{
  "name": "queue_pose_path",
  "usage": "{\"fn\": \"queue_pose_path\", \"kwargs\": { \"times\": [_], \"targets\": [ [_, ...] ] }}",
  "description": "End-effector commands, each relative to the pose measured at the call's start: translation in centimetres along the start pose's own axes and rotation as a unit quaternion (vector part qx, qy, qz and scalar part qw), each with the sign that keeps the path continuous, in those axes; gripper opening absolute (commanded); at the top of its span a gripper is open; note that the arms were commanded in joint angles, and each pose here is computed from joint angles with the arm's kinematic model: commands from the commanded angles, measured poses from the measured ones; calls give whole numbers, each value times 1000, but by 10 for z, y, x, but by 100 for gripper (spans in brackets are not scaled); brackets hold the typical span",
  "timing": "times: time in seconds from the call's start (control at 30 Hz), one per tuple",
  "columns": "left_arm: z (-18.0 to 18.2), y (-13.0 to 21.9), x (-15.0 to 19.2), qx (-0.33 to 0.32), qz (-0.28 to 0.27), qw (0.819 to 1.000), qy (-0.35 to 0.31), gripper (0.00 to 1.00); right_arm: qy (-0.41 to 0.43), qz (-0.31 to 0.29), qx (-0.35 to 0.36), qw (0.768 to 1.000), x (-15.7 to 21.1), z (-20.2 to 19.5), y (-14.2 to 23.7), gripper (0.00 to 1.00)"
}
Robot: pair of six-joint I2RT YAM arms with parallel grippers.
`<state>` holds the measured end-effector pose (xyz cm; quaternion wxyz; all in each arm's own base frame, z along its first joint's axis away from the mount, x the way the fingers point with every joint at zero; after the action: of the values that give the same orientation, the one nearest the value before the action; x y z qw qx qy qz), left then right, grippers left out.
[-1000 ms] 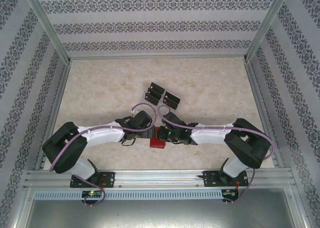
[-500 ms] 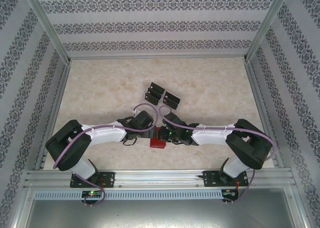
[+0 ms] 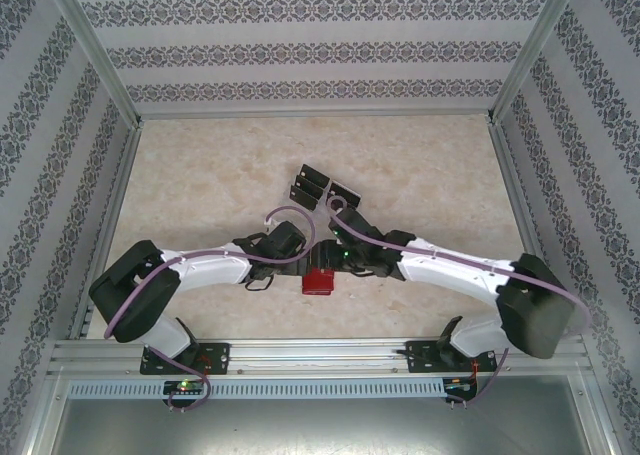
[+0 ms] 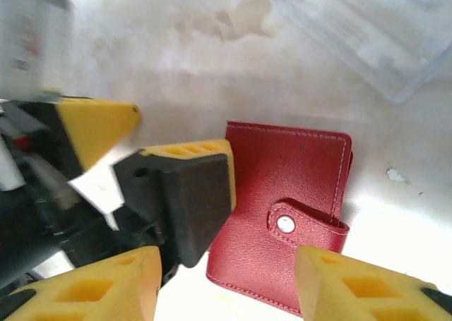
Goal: Put the credit cards into the card holder
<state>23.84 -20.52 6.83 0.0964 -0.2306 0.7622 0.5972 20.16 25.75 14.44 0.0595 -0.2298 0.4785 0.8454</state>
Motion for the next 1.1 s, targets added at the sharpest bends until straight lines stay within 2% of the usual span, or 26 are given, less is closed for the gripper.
{"fn": "queue_pose_path", "kwargs": {
  "times": [0.0,0.2,0.43,0.57,0.67,0.87,0.93,1.07],
  "targets": [
    [0,11,-8,1,-9,1000,13,100,7,0,43,999,0,-17,18,56],
    [4,45,-38,-5,-54,998,27,100,-25,-26,77,996,6,-56,49,65],
    [35,90,-84,-19,-135,989,53,100,-70,-87,110,988,5,-101,91,70],
    [55,112,-109,-60,-187,980,42,100,-69,-132,154,977,-6,-120,114,78],
    [68,125,-127,-86,-241,966,24,100,-67,-171,199,962,-18,-133,133,97],
    [95,138,-154,-90,-328,940,22,100,-43,-243,299,922,-44,-166,154,98],
    [105,144,-162,-109,-364,925,15,100,-47,-256,330,908,-52,-181,156,98],
    [132,138,-168,-138,-402,905,12,100,-68,-299,362,881,-67,-208,157,98]
  ]
}}
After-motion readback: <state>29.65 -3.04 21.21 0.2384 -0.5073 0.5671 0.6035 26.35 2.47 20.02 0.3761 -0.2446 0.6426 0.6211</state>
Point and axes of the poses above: each hand's point on the last joint's axis, 136 mm out from that joint toward the fingers, its own y axis back along the fingers, its own z axis along the line the jaws close on, x = y × z, the point moved 5 cm from there along y, back along the fingers, and after that the axes turned 13 degrees about y, right-handed, at the moved point
